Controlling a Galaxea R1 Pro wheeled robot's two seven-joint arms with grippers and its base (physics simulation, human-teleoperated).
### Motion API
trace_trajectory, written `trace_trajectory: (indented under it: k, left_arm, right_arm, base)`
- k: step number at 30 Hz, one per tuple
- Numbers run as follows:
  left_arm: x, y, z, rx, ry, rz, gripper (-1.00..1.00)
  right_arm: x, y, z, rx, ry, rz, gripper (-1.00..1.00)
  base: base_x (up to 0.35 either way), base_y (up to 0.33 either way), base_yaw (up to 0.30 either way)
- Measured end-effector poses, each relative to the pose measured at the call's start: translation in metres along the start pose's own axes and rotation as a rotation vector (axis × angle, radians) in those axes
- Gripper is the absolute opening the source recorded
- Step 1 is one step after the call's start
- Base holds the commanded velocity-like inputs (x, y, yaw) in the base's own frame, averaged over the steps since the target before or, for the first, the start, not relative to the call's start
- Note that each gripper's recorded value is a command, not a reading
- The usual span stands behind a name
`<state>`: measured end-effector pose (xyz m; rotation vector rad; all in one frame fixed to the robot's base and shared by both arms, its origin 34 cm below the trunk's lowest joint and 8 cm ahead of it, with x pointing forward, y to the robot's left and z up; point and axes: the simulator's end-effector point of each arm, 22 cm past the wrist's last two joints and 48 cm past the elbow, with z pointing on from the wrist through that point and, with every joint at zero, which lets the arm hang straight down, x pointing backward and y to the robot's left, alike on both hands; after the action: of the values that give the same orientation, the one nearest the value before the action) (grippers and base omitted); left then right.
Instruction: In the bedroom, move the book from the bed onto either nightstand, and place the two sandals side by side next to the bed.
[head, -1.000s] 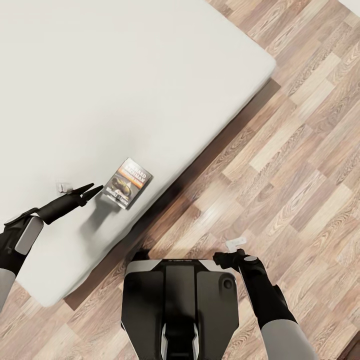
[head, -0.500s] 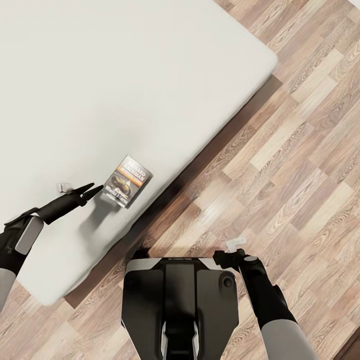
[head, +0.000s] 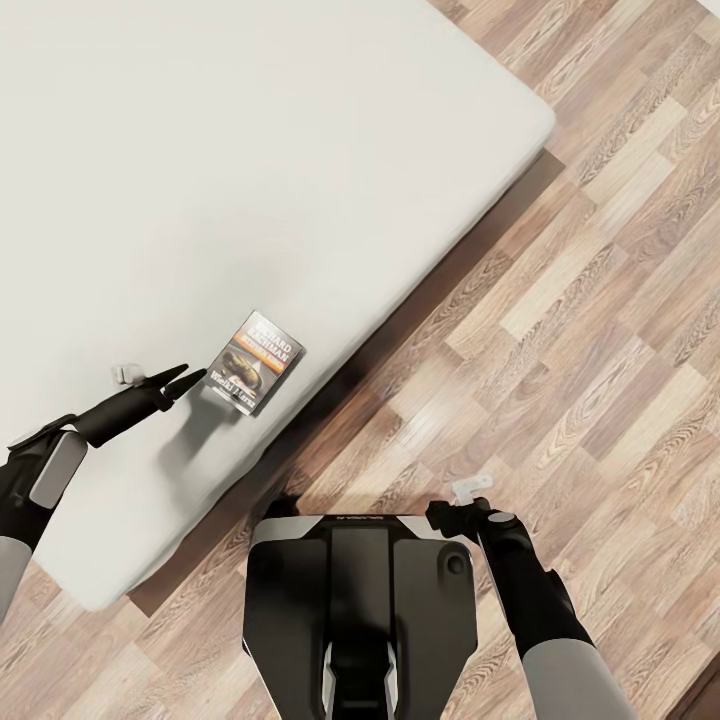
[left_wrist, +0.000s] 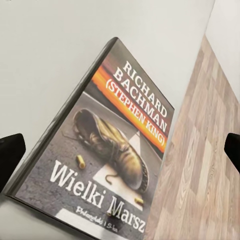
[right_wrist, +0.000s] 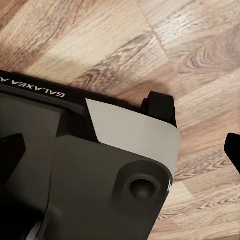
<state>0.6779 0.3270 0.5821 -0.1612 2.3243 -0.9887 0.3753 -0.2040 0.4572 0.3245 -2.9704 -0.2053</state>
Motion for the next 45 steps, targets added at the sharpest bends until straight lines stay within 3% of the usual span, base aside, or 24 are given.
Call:
trace_trajectory:
  k: [6, 15, 27, 38, 45]
  left_arm:
    - [0.000, 0.001, 0.000, -0.004, -0.004, 0.005, 1.00]
    - [-0.008, 0.006, -0.001, -0.022, -0.038, 0.048, 1.00]
    - [-0.012, 0.029, -0.005, -0.097, -0.072, 0.066, 1.00]
    - [-0.019, 0.053, -0.001, -0.151, -0.108, 0.053, 1.00]
    - [-0.014, 0.047, 0.013, -0.140, -0.127, 0.031, 1.00]
  right_arm:
    - [0.000, 0.000, 0.000, 0.000, 0.001, 0.000, 1.00]
    - [0.001, 0.000, 0.000, -0.001, 0.001, 0.000, 1.00]
    - [0.001, 0.000, 0.000, -0.001, 0.001, 0.000, 1.00]
    - [0.001, 0.000, 0.000, -0.001, 0.001, 0.000, 1.00]
    - [0.001, 0.000, 0.000, 0.000, 0.001, 0.000, 1.00]
  base:
    - [0.000, 0.000, 0.000]
    - [0.000, 0.000, 0.000]
    - [0.000, 0.000, 0.000]
    - [0.000, 0.000, 0.000]
    - [0.000, 0.000, 0.000]
